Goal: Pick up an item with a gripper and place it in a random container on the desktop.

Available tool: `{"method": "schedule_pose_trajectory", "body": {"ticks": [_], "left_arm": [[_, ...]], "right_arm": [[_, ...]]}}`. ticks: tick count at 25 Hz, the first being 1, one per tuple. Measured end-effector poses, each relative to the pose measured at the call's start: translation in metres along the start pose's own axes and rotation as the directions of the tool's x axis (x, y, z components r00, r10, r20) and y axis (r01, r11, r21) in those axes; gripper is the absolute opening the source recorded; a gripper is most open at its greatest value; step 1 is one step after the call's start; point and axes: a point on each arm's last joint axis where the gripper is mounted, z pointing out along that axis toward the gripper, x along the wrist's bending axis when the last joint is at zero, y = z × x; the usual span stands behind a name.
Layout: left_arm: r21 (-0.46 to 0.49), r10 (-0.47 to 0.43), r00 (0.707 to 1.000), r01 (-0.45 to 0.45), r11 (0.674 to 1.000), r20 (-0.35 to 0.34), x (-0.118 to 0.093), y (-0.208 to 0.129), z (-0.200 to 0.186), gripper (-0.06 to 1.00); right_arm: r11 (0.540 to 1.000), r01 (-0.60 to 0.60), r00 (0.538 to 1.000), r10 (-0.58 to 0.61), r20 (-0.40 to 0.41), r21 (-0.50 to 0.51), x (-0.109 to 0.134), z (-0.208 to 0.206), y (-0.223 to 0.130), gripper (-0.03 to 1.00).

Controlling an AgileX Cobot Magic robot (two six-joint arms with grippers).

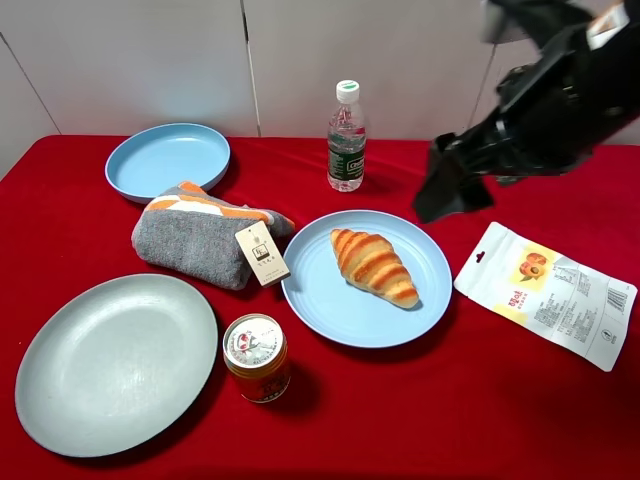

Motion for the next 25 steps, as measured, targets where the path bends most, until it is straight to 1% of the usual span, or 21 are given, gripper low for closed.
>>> {"method": "schedule_pose_trajectory", "body": {"ticks": [5,9,11,17,19,22,25], "left_arm": [[0.000,0.000,1.000,0.000,1.000,0.000,0.000,0.000,0.000,0.97],[0.000,0.000,1.000,0.000,1.000,0.000,0.000,0.000,0.000,0.97],[0.000,0.000,1.000,0.000,1.000,0.000,0.000,0.000,0.000,0.97],[0.000,0.000,1.000,0.000,1.000,0.000,0.000,0.000,0.000,0.97],[0.000,0.000,1.000,0.000,1.000,0.000,0.000,0.000,0.000,0.97],[0.000,0.000,1.000,0.000,1.000,0.000,0.000,0.000,0.000,0.97],[0.000,0.000,1.000,0.000,1.000,0.000,0.000,0.000,0.000,0.97]], "right_arm": [[1.000,0.010,1.000,-0.010,-0.007,0.014,0.004,-0.025,-0.016,0.69],[0.998,0.016,1.000,-0.015,-0.014,0.056,0.006,-0.040,-0.030,0.69],[0.998,0.019,1.000,-0.019,-0.016,0.056,0.007,-0.047,-0.035,0.69],[0.999,0.010,1.000,-0.011,-0.017,-0.037,0.010,-0.072,-0.048,0.69],[0.997,-0.016,1.000,0.015,-0.017,-0.076,0.008,-0.082,-0.053,0.69],[0.985,-0.103,0.995,0.103,-0.008,-0.138,-0.001,-0.095,-0.061,0.69],[0.953,-0.213,0.974,0.225,0.028,-0.217,-0.015,-0.111,-0.072,0.69]]}}
